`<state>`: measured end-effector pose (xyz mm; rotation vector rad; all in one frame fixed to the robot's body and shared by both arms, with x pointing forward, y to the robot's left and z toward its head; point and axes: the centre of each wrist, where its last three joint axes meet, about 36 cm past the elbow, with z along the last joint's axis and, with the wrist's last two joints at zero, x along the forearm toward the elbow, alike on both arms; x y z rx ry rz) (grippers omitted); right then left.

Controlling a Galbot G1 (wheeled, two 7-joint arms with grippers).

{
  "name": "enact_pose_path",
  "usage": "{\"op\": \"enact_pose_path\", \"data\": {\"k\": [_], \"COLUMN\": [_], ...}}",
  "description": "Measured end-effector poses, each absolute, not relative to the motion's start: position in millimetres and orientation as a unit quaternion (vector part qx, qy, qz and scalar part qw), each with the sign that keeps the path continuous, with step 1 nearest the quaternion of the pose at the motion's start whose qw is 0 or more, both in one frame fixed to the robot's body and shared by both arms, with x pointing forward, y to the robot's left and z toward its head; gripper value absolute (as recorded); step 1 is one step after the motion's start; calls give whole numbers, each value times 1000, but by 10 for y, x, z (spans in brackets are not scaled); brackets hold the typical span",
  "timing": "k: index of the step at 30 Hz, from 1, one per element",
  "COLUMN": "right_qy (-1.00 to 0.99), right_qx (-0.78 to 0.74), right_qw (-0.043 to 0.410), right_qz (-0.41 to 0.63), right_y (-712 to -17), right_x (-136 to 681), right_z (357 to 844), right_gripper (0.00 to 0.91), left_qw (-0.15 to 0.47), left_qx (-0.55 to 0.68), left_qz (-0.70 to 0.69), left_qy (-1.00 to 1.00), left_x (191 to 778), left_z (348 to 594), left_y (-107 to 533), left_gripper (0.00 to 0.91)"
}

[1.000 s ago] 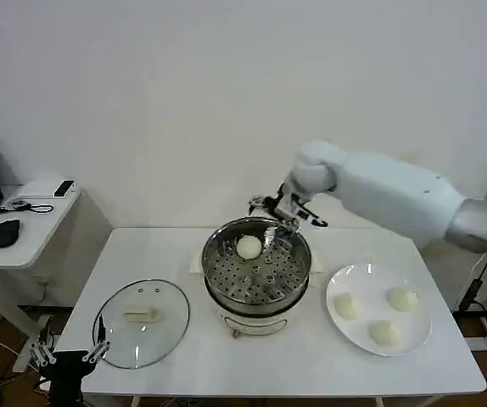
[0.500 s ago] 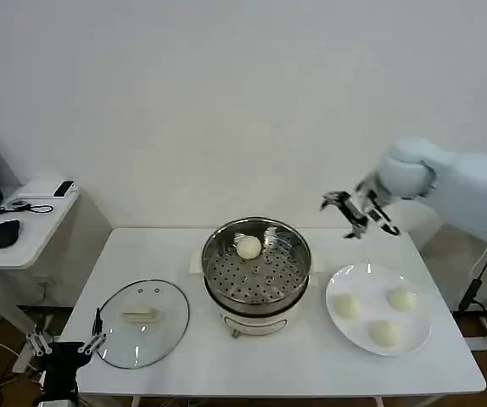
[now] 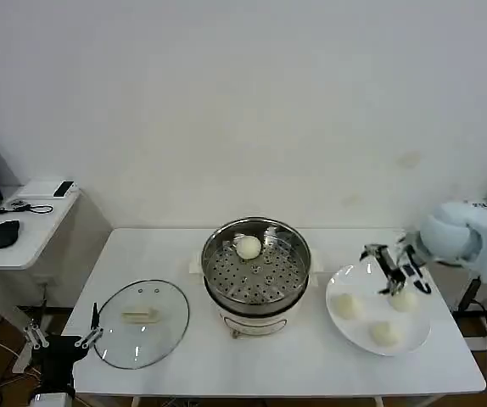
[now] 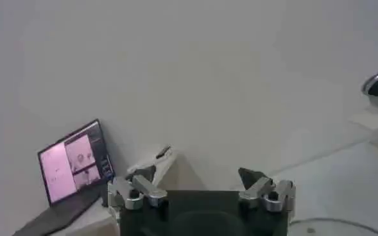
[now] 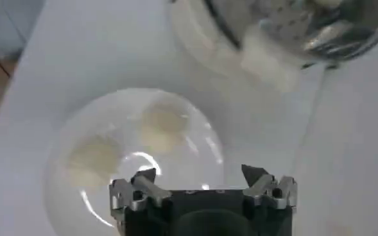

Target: Take steamed baozi put them in steamer then cover it.

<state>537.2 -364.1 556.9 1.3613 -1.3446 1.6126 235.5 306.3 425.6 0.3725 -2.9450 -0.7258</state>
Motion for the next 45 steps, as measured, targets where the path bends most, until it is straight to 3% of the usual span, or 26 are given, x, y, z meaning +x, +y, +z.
{"op": "enact_pose_path", "data": {"k": [27,28,34,42,45], "right_qy": [-521,-521,-523,-526,-527], "right_qx": [522,522,519,514,513], "right_qw": [365,365,365,369,370], "right_qz": [568,568,568,568,567], "right_y": [-3482,-3464,-3380,-3360,-3360], "right_x": [5766,5778,5832,5869,5878], "right_z": [4589,4570,4507,4510,4532], "right_gripper": [907,856,796,645,645], "left_qw": [53,53,53,52,52], "left_qx": [132,132,134,136,136], "left_qz": [-238,-238,-239,-238,-238], "left_qy": [-961,-961,-960,-960,-960], "left_x": [2330,2330,2330,2324,2324], "left_z": [4199,4198,4197,4187,4186], "left_y": [3102,3103,3111,3103,3102], "left_gripper": [907,907,907,907,907]}}
